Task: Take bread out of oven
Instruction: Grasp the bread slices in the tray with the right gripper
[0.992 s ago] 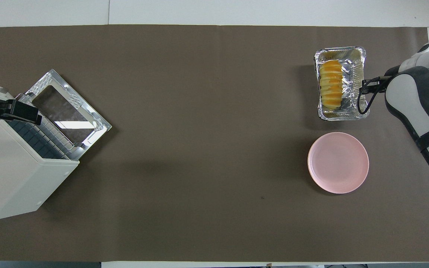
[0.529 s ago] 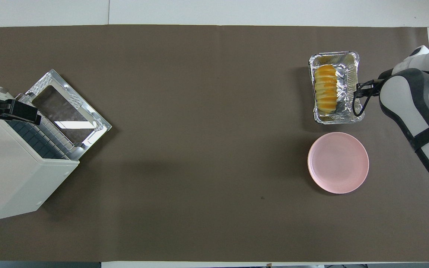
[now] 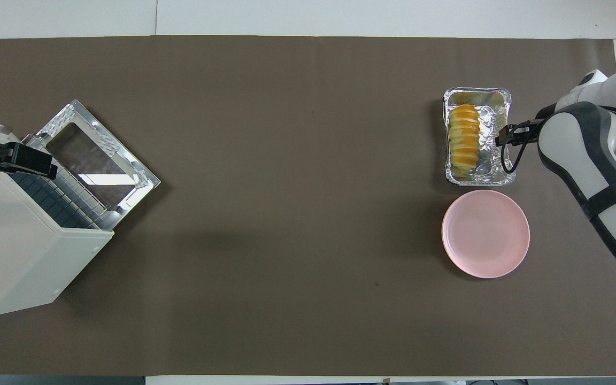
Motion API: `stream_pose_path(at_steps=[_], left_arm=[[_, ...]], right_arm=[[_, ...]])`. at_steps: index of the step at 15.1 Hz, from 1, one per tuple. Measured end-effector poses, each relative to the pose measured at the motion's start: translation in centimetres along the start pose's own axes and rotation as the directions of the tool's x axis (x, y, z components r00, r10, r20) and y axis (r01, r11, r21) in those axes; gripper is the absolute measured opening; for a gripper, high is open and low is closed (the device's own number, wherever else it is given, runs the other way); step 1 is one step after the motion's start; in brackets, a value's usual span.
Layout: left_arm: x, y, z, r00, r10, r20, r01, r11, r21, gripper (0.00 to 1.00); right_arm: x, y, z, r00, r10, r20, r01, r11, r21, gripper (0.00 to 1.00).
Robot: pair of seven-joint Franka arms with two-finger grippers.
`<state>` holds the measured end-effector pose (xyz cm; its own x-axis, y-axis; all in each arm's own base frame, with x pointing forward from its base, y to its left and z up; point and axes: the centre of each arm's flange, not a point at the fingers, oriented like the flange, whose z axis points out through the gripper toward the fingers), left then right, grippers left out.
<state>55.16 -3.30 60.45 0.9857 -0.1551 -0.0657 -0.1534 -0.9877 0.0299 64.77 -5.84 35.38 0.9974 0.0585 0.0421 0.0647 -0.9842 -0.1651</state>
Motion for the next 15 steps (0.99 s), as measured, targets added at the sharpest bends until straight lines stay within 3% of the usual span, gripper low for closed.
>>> stream_pose_path(at_steps=[5, 9, 15], left_arm=[[0.0, -0.1, 0.0, 1.0, -0.001, 0.0, 0.001, 1.0, 0.0, 1.0], [0.0, -0.1, 0.0, 1.0, -0.001, 0.0, 0.001, 1.0, 0.0, 1.0], [0.0, -0.1, 0.0, 1.0, -0.001, 0.0, 0.001, 1.0, 0.0, 1.0]], right_arm=[[1.5, -7.9, -1.0, 0.998, 0.021, -0.054, -0.021, 1.0, -0.002, 0.98], [0.2, -6.5, 2.2, 0.997, 0.051, -0.05, -0.052, 0.999, -0.014, 1.0], [-0.6, -5.8, 3.4, 0.997, 0.064, -0.031, -0.064, 0.998, -0.018, 1.0]])
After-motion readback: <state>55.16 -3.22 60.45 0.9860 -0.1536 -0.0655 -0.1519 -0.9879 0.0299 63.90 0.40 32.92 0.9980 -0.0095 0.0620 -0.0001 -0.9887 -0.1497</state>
